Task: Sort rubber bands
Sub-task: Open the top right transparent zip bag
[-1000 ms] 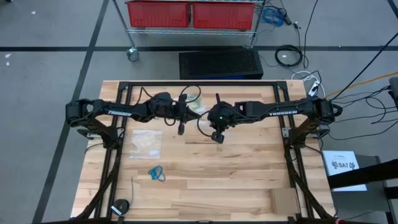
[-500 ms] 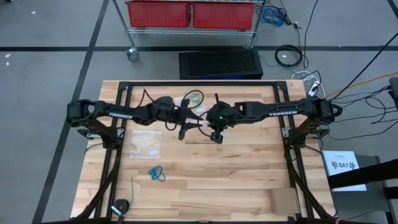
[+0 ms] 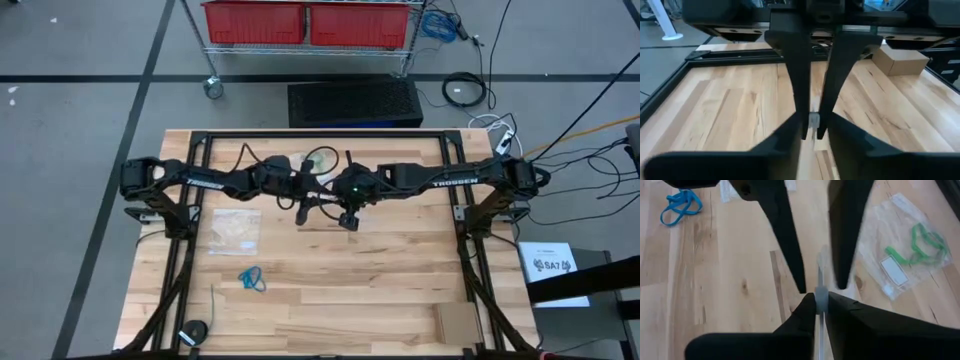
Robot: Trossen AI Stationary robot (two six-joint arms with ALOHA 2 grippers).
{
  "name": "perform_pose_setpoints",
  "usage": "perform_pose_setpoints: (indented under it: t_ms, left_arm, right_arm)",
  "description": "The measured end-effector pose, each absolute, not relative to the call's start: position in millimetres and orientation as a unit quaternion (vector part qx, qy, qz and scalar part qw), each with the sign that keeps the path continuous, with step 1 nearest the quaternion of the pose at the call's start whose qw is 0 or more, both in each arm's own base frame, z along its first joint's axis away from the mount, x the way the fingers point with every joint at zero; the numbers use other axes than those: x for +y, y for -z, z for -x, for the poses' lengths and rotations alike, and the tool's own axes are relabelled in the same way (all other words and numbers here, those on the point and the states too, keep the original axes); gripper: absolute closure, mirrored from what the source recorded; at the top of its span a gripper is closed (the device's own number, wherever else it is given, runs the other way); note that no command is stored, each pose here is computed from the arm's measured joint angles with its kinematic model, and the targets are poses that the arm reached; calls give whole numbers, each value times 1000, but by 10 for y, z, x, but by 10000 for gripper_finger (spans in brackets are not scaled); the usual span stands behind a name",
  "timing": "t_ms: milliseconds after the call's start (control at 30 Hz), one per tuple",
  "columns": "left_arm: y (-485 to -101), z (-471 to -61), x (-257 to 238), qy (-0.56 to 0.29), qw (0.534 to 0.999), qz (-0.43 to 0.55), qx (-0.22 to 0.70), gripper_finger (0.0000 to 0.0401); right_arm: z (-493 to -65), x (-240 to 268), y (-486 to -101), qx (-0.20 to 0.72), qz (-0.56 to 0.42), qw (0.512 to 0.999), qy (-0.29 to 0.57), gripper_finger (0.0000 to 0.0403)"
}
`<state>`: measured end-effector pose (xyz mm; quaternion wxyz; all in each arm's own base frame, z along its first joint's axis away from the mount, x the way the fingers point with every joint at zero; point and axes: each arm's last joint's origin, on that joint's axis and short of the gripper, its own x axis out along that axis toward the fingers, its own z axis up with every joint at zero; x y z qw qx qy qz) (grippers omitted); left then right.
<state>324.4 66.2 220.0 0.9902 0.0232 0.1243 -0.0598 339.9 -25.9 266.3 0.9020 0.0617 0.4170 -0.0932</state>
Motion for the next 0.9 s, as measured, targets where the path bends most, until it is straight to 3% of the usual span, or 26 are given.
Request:
perform_pose_setpoints:
  t_ms: [100,167,733,900]
  left_arm:
    - [-2200,-3243,662,64,990,-34,124,372]
    - [-2198,-3242,660,70,989,-38,124,391]
    - [-2243,-3202,696,63,988,-59,125,400]
    - [-2338,-3135,764,44,990,-66,118,400]
  right_arm:
    - [-3398,-260,-2662,417,-60,902,94,398]
    - [-3397,-259,-2661,418,-60,902,92,398]
    - [-3352,-233,-2647,443,-73,888,100,396]
    - [-3267,-200,-2554,491,-74,863,97,395]
